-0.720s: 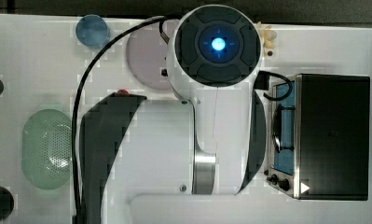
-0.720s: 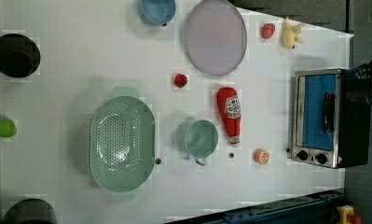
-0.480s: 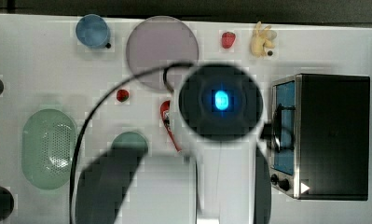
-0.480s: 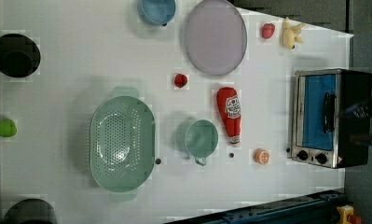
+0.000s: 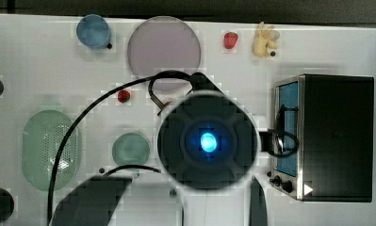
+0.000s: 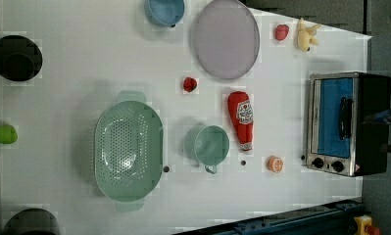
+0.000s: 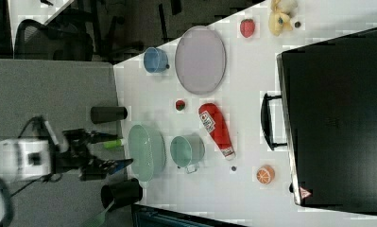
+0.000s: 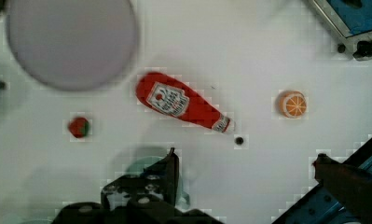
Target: Pick Ketchup from the table and place it in strainer.
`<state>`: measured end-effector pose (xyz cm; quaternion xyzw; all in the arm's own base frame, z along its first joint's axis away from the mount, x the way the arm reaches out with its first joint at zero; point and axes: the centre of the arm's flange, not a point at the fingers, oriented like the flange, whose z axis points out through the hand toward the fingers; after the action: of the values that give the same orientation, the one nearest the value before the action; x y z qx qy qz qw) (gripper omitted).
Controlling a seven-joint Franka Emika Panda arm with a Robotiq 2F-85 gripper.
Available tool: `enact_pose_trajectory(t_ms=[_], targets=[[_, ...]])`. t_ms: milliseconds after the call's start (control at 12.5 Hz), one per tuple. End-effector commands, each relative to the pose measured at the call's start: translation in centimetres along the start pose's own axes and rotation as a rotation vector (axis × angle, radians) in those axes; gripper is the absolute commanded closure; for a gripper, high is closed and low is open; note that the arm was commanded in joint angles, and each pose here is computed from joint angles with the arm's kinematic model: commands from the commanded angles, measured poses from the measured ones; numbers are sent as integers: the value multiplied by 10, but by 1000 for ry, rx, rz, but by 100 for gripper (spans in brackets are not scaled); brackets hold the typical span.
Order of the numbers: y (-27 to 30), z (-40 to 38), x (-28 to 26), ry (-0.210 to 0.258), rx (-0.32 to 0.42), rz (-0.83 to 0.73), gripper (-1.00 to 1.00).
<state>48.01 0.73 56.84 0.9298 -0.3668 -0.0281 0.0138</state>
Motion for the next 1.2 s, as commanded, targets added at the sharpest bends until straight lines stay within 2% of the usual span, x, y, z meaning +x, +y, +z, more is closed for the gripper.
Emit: enact_pose_trajectory(t_ms=[80,320,560,800,960,1200], targets=[[-31,98,17,-103,-59,-210,-100],[-49,153,24,-103,-32,-482,-100],[-56,202,30,-61,11,-750,-100],[-56,251,28,-28,36,-941,-100],[-55,284,24,-37,40,-962,-100],[-54,330,21,-26,56,-957,-100]])
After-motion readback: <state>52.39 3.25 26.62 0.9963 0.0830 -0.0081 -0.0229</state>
